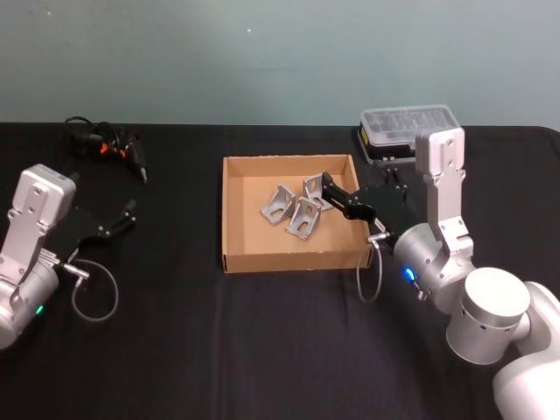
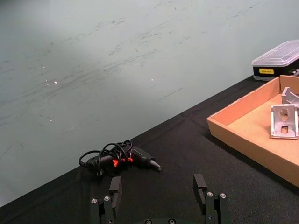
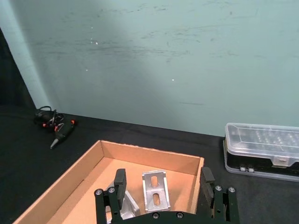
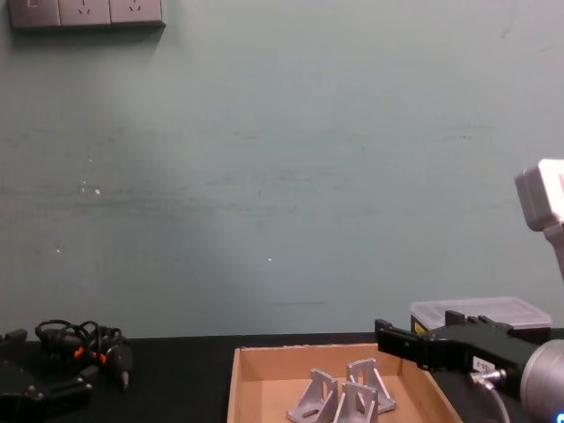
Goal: Use one hand to pick up the angle iron from the table and place it into the box.
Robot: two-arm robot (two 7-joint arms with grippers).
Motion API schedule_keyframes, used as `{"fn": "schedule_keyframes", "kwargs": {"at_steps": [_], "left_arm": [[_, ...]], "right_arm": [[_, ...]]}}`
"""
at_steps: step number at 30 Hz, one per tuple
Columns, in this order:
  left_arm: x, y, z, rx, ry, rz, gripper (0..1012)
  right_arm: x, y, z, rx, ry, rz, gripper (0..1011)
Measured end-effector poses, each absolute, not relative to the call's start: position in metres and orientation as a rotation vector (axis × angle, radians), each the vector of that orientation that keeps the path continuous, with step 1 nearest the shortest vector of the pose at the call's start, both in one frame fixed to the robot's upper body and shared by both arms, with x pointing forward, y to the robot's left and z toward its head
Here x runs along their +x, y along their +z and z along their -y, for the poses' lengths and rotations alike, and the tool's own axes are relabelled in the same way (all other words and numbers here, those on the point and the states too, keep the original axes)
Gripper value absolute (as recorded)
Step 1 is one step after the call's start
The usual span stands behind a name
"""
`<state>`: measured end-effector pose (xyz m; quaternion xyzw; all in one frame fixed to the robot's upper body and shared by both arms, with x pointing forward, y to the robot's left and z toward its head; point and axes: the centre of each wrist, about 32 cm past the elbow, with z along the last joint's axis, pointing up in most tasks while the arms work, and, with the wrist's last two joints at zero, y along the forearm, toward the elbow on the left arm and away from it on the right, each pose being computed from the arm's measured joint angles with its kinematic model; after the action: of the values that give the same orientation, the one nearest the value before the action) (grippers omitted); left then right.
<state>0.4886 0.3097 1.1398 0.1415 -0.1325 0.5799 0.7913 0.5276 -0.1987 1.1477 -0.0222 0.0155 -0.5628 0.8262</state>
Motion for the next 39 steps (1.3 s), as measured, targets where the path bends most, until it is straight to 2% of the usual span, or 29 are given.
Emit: {"fn": "schedule_keyframes", "kwargs": {"at_steps": [39], "left_arm": [[0.4886, 1.1398, -0.3097, 0.305, 1.248, 0.285, 1000]], "right_arm": [[0.5247, 1.1446, 0.1975, -0.051, -1.201, -0.017, 1003]]}}
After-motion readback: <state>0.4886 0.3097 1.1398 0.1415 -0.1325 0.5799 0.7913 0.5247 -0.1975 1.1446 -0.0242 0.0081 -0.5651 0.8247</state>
